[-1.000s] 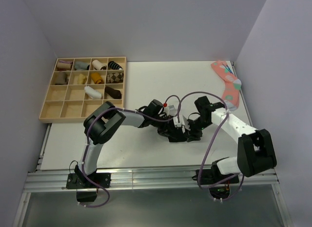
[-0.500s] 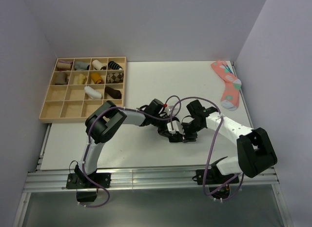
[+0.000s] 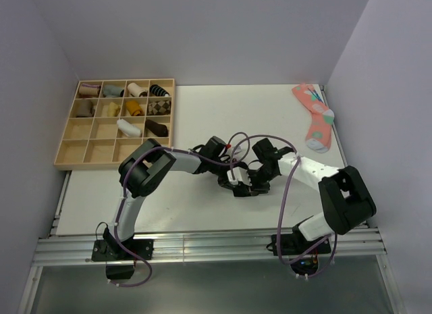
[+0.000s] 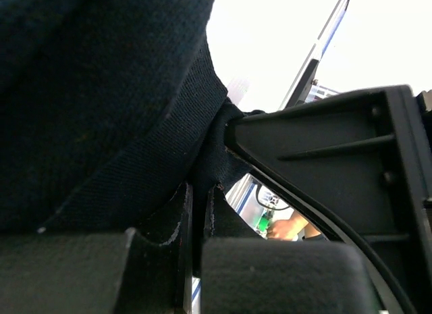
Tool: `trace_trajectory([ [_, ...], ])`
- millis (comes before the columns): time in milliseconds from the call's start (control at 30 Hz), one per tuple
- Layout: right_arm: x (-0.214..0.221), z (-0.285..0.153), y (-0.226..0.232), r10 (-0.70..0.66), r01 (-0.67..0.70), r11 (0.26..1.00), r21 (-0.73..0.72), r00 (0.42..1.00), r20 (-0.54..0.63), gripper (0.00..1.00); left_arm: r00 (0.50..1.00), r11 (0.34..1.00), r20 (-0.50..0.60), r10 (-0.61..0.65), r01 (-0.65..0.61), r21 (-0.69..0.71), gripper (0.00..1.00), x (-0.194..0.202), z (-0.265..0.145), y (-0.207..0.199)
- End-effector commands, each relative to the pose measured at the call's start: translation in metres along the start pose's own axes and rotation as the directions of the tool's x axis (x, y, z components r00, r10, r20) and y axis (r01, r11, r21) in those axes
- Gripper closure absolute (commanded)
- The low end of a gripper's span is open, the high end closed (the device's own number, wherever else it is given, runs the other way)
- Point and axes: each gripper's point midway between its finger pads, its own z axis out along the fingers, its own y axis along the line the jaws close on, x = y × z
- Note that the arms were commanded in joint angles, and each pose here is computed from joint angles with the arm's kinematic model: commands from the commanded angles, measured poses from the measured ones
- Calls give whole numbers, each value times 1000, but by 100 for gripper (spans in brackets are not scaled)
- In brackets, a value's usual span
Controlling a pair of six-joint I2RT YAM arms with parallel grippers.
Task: Roll the socks
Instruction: Roll the sock at the center of the board.
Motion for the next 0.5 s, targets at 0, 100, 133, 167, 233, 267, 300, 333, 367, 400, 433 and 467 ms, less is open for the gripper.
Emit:
trace_trajectory([
  [0,-1,2,-7,30,-30,1000,-8,999,-24,63,999,998,11,-46,46,-50,99,0,2,22],
  [100,0,3,-9,61,-63,997,-35,997,-36,71,998,998,21,-59,59,-32,96,1,2,20],
  [133,-1,3,-8,76,-78,996,-43,996,-38,73,998,998,30,-53,54,-23,95,0,2,19],
  [167,-1,4,-10,87,-89,995,-54,995,-43,74,997,998,35,-64,65,-19,93,2,1,19],
  [233,-1,3,-5,117,-121,989,-88,992,-54,78,996,999,71,-52,52,-4,91,-2,0,16],
  [267,-1,3,-6,129,-134,986,-100,990,-60,80,995,998,85,-60,61,-6,89,-1,-3,16],
  [300,0,2,-2,145,-153,980,-124,987,-66,81,992,998,112,-60,62,-16,88,-4,-4,18],
  [333,0,2,0,158,-166,977,-136,985,-70,82,990,998,133,-54,56,-15,86,-7,-5,17],
  [367,1,1,-2,172,-182,973,-146,982,-75,82,987,999,153,-48,49,-2,83,-6,-8,13],
  [400,1,-1,3,191,-203,964,-171,978,-84,82,981,999,188,-43,45,-7,82,-11,-10,14],
  [433,1,-1,4,200,-213,960,-182,976,-86,83,977,999,208,-40,43,-11,80,-9,-14,13],
  [467,1,-2,1,213,-226,956,-187,973,-85,83,973,1000,232,-24,25,-2,76,-12,-16,10],
])
